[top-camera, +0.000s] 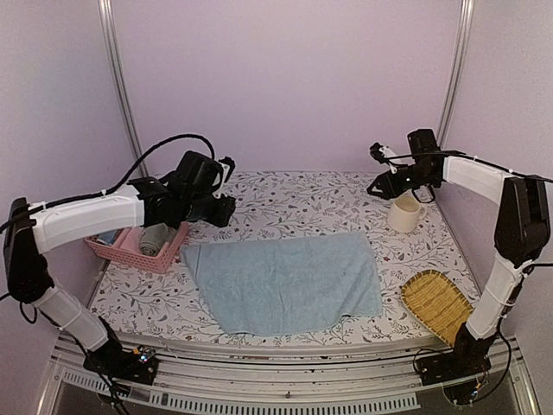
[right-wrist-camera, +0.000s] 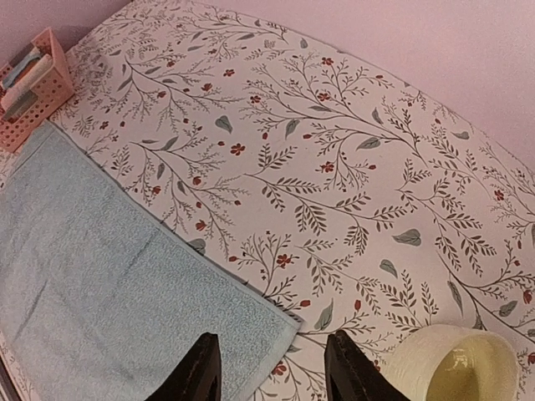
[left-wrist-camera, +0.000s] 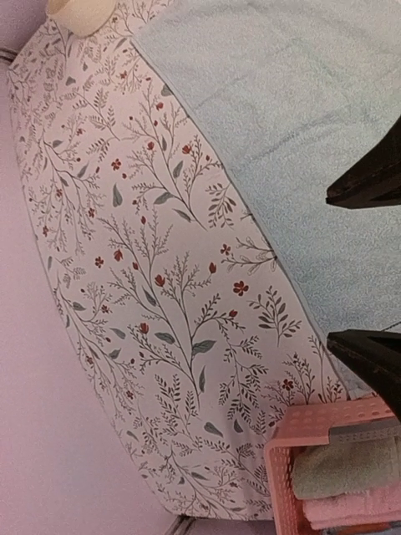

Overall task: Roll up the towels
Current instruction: Flatten out the towel at the center of the board.

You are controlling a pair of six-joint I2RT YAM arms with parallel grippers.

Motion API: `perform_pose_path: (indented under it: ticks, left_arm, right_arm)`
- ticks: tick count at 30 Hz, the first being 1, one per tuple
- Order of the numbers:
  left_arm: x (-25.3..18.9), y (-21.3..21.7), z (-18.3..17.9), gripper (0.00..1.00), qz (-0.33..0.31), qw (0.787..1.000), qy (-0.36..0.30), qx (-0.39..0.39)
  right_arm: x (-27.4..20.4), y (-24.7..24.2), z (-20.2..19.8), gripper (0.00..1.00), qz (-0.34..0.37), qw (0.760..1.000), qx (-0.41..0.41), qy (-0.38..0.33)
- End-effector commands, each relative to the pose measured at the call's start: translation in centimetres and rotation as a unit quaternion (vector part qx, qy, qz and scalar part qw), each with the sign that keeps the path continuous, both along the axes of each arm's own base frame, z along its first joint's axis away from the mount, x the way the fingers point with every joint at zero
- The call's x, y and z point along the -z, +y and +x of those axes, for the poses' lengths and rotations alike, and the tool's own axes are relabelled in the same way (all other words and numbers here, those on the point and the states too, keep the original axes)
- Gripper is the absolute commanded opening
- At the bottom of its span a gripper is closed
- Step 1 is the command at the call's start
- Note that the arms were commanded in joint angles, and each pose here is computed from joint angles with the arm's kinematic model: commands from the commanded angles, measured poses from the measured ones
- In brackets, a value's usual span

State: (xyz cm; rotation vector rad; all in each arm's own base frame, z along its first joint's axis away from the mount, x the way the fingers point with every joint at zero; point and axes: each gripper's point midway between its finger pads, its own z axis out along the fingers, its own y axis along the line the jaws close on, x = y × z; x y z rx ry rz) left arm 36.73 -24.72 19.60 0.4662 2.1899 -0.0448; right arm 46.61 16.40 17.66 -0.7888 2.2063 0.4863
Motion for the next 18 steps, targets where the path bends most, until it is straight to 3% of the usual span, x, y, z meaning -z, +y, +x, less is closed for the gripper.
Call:
perform_pose_path:
  ticks: [1, 6, 10, 18]
  left_arm:
    - [-0.9, -0.1, -4.6, 0.51, -0.045, 0.999, 0.02, 0.016]
    - [2.3, 0.5, -9.6, 0.5, -0.105, 0.991, 0.081, 0.022]
    - [3.6, 0.2, -12.5, 0.47, -0.153, 0.979, 0.121, 0.051]
    - [6.6, 1.8, -14.5, 0.46, -0.151, 0.975, 0.159, 0.031]
  right_arm:
    - [-3.5, 0.4, -5.0, 0.45, 0.033, 0.999, -0.03, -0.013]
    - [-2.2, 0.1, -11.4, 0.44, 0.014, 0.995, -0.094, 0.005]
    - [1.6, 0.8, -16.2, 0.38, -0.039, 0.985, -0.164, 0.046]
    - [9.3, 2.5, -22.4, 0.25, -0.125, 0.952, -0.242, 0.142]
